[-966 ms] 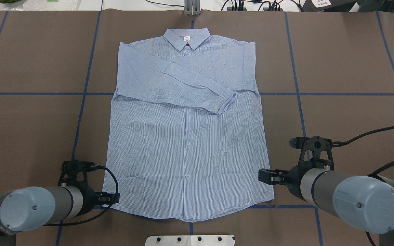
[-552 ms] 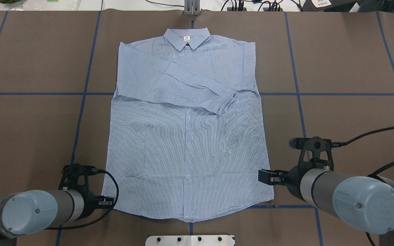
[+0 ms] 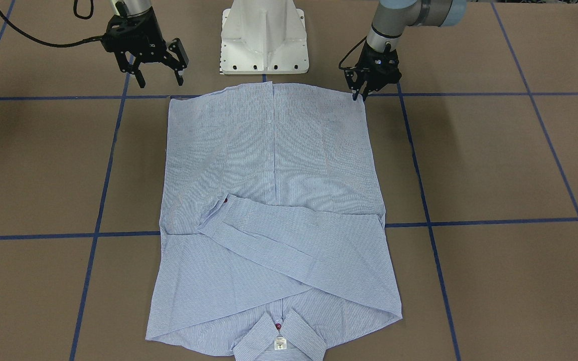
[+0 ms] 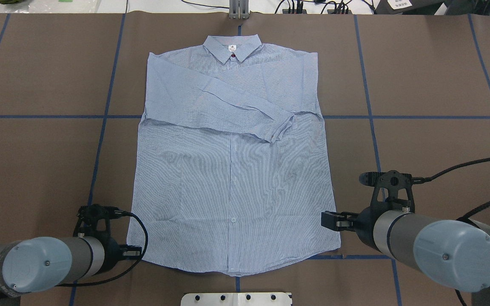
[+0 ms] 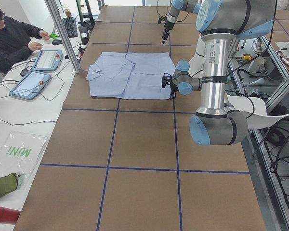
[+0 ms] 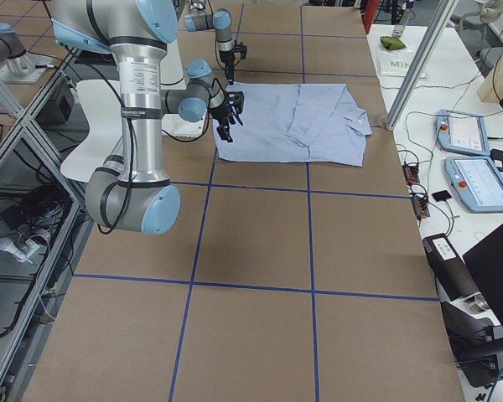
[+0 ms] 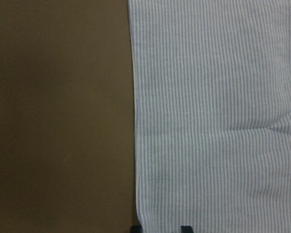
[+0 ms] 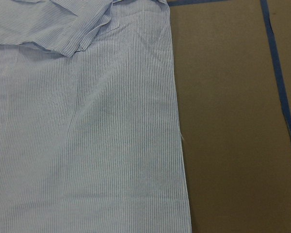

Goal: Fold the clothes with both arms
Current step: 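Grasp the hem corners nearest the robot with both grippers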

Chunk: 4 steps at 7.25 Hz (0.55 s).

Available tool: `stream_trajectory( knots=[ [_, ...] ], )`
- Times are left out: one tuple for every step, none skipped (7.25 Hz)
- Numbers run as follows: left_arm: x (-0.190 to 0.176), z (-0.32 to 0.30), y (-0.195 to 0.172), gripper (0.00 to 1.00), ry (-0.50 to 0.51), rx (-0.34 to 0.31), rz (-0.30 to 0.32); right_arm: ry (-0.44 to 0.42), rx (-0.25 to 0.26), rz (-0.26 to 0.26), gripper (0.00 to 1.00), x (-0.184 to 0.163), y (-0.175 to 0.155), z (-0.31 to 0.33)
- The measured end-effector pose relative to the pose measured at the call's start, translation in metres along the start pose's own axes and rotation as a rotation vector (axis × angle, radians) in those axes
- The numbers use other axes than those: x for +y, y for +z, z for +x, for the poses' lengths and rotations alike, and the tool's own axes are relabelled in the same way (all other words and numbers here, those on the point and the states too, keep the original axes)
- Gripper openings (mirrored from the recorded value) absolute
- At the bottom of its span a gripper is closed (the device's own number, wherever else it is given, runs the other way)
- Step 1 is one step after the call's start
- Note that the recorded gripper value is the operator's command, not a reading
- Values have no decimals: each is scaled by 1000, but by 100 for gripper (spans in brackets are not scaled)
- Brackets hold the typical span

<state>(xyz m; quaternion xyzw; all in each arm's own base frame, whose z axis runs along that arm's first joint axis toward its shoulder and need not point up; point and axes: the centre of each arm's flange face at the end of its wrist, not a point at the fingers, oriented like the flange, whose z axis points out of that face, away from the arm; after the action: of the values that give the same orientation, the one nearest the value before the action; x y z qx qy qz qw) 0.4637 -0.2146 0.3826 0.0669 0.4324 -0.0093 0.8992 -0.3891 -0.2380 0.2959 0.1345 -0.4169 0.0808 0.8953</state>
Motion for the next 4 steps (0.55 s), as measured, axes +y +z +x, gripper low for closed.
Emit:
stream_trajectory(
  knots=[
    [0,0,-1,0,0,1,-2,-1,0,-1,100,0,0,0],
    [0,0,-1,0,0,0,-4,-2,2,-2,100,1,1,0],
    [0,0,-1,0,-1,-1,-5,-4,4,-4,100,3,2,0],
    [0,0,0,0,-1,-3,-4,-7,9,-8,100,5,5,1]
  ],
)
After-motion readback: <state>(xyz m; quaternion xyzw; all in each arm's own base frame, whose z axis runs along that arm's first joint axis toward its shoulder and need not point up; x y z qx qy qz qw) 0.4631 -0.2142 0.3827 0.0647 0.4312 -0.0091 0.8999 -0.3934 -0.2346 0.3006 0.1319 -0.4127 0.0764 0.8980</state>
